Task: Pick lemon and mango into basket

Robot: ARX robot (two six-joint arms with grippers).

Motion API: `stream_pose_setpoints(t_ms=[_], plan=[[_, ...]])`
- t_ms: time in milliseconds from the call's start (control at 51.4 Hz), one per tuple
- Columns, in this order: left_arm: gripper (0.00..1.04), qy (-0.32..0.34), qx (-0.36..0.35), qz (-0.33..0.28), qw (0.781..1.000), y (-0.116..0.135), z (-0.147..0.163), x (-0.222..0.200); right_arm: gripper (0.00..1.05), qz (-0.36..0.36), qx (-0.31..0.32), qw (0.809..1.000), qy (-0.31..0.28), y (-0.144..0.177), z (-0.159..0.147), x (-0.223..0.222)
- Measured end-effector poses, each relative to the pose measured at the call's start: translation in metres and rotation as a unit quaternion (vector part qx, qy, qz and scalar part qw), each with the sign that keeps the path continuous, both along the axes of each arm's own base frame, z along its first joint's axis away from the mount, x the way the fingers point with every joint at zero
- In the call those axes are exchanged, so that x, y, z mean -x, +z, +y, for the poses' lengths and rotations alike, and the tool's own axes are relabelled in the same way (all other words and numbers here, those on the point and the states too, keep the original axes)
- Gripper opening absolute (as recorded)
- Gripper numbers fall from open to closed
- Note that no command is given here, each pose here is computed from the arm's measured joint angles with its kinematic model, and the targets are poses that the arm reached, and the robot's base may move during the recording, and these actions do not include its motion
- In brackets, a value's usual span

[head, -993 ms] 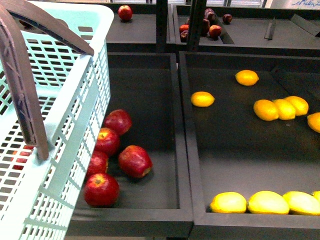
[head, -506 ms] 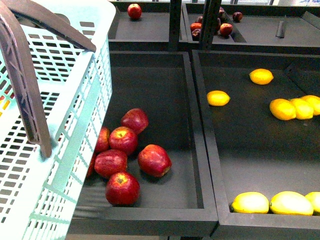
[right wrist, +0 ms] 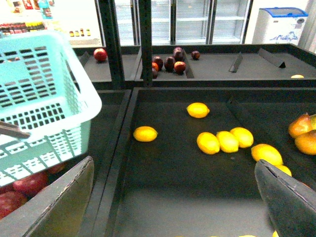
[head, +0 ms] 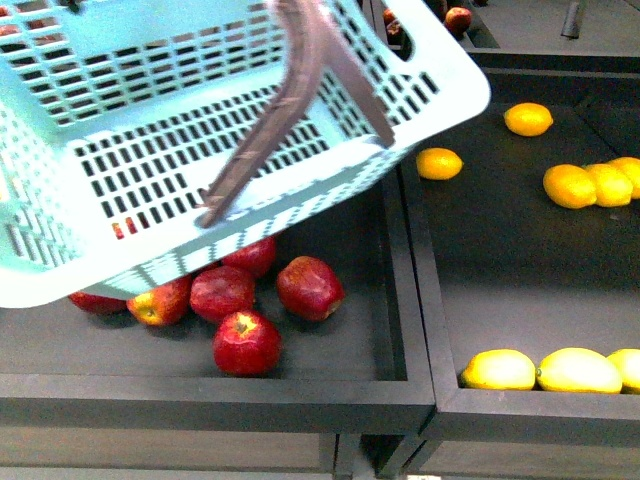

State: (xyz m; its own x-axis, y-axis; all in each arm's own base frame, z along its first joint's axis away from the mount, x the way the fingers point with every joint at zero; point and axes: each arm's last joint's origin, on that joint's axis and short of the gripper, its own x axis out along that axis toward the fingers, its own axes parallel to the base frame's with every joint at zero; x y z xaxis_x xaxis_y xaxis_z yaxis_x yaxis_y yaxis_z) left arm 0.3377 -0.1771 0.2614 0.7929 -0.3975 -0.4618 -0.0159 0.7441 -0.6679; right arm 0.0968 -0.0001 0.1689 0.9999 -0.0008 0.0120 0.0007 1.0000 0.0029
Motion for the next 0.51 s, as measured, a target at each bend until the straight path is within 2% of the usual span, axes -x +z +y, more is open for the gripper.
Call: stream_pose_setpoints(t_ms=[214,506], plan=[[0.05,-0.061,0.026,0.029,0.997,-0.013,-0.062,0.008,0.96,0.000,0.000,1.000,0.000,0.000,0.000,0.000],[0.05,-0.144,0.054,0.038,0.987,-0.017,-0.104,0.029,0.96,0.000,0.000,1.000,0.000,0.000,0.000,0.000]])
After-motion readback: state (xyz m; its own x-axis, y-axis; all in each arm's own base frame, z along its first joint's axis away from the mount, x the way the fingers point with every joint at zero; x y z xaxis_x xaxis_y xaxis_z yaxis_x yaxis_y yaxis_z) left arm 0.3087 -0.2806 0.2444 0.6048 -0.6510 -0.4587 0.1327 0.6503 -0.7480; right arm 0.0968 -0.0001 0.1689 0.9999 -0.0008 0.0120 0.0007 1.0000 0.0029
